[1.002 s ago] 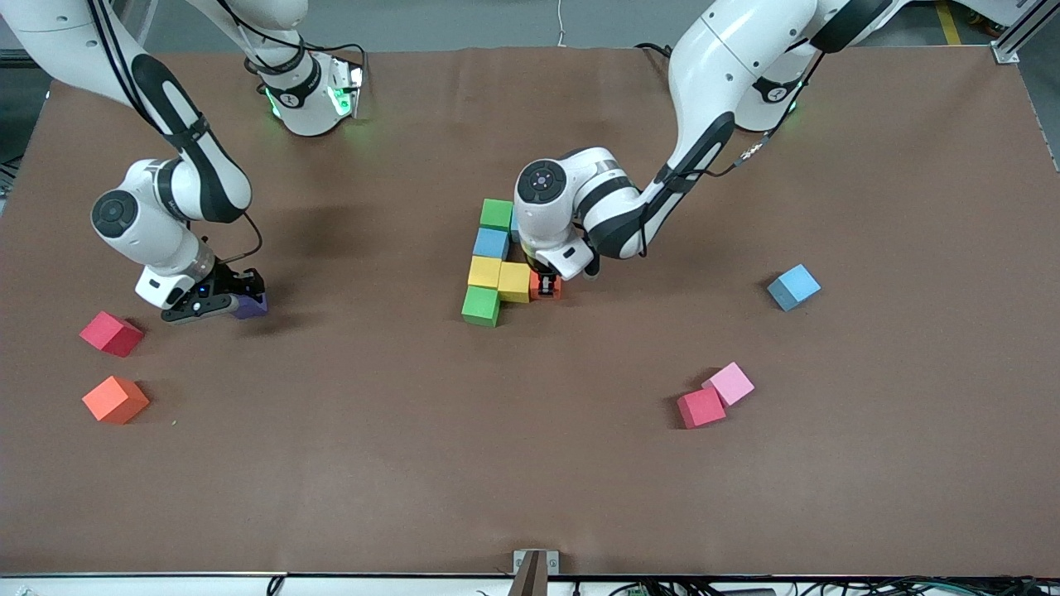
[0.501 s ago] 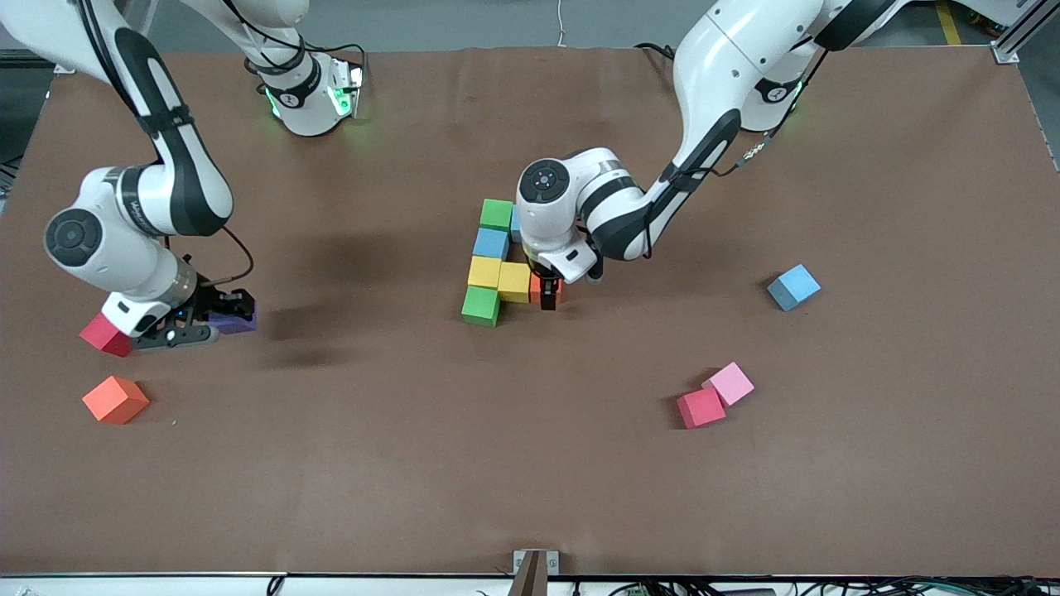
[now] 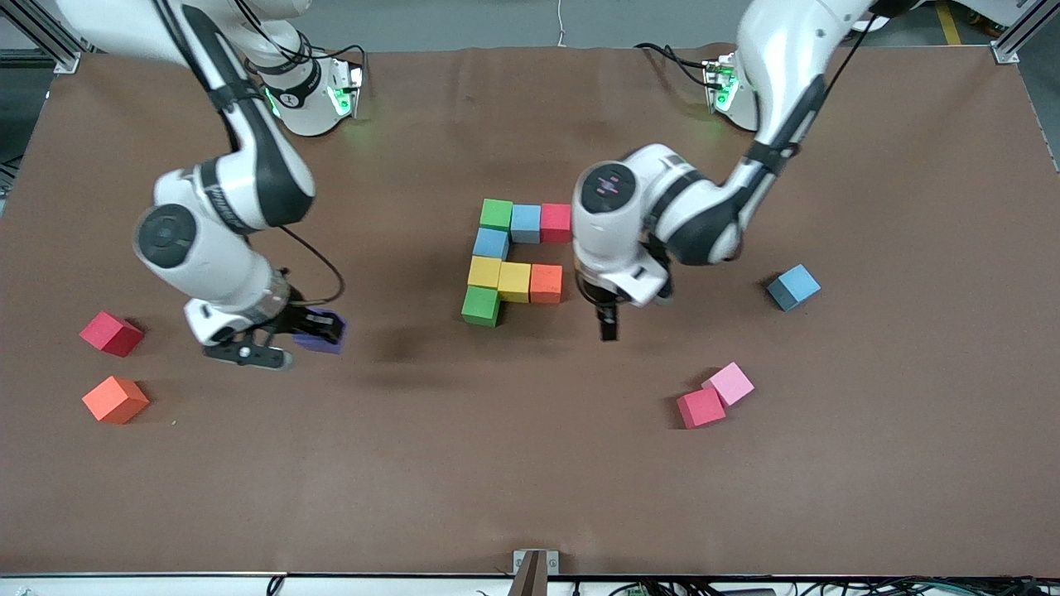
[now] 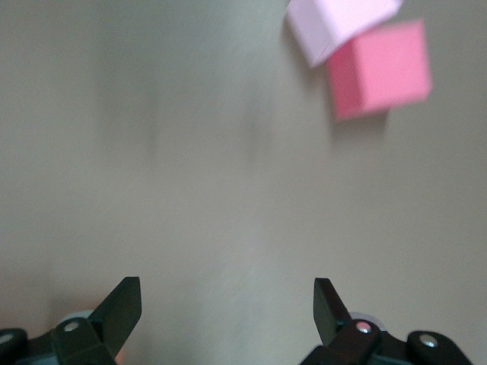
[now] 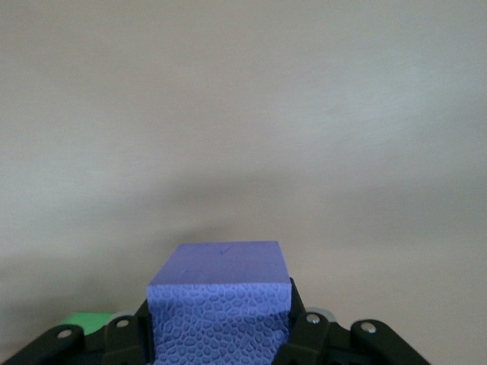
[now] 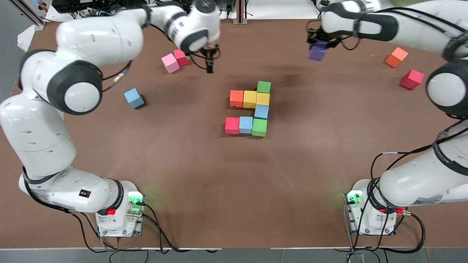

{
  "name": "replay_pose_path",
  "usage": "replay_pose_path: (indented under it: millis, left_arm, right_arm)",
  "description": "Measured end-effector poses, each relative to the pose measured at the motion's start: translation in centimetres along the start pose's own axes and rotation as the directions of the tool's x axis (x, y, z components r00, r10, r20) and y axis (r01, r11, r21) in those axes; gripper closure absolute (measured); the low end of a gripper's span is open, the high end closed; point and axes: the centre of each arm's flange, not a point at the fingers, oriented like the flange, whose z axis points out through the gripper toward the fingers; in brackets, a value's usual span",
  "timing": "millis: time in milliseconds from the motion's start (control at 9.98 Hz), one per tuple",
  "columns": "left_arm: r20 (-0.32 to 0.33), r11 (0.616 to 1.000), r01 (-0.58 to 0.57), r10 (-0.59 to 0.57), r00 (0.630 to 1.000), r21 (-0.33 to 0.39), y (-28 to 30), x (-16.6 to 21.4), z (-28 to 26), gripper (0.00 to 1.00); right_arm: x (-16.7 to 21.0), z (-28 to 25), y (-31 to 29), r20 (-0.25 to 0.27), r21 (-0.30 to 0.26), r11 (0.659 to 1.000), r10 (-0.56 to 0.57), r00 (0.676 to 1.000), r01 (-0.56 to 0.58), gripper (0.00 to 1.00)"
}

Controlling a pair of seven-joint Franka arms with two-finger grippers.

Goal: Arrange 11 blocks into digit 3
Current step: 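Grasp the pink block with the left gripper while the right gripper carries purple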

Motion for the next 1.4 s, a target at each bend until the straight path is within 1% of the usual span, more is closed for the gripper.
replay_pose_path:
  millis: [100,200,301,501,601,801,1002,1202,1403]
  left_arm:
    - [-0.009,0.998,0.058,-0.058,0.998,0.005,2.6,3.5,0.7,0.0]
    - [-0.015,0.994,0.112,-0.112,0.994,0.008,4.8,6.7,1.2,0.0]
    - [-0.02,0.987,0.159,-0.159,0.987,0.01,6.5,9.6,1.7,0.0]
    - [-0.027,0.974,0.225,-0.224,0.974,0.022,8.7,13.5,3.1,0.0]
    - [-0.034,0.971,0.236,-0.235,0.971,0.039,9.1,14.6,4.4,0.0]
    - [-0.032,0.966,0.247,-0.246,0.969,0.071,9.6,16.0,7.5,0.0]
    - [-0.029,0.963,0.256,-0.254,0.967,0.09,9.7,16.9,9.5,0.0]
    - [-0.02,0.963,0.254,-0.253,0.967,0.091,10.1,17.4,10.2,0.0]
    - [-0.005,0.966,0.244,-0.245,0.97,0.088,10.1,17.3,11.0,0.0]
  right_arm:
    - [-0.6,1.1,-3.7,0.006,0.015,1.0,0.028,1.0,-0.028,0.39]
    - [-1.6,2.5,-7.1,0.014,0.024,0.999,0.032,0.999,-0.032,0.39]
    - [-2.4,4.1,-10.1,0.019,0.027,1.0,0.007,1.0,-0.008,0.39]
    - [-4.3,7.4,-14.4,0.026,0.011,0.999,-0.05,0.998,0.049,0.41]
    - [-4.9,8.7,-15.2,0.024,-0.01,0.997,-0.071,0.997,0.072,0.43]
    - [-5.0,10.9,-15.0,0.023,-0.052,0.994,-0.097,0.995,0.098,0.43]
    - [-4.6,12.1,-15.0,0.026,-0.058,0.995,-0.083,0.996,0.084,0.43]
    - [-4.2,12.6,-15.5,0.022,-0.053,0.996,-0.069,0.997,0.07,0.43]
    - [-4.7,13.3,-16.1,0.024,-0.058,0.996,-0.072,0.997,0.073,0.43]
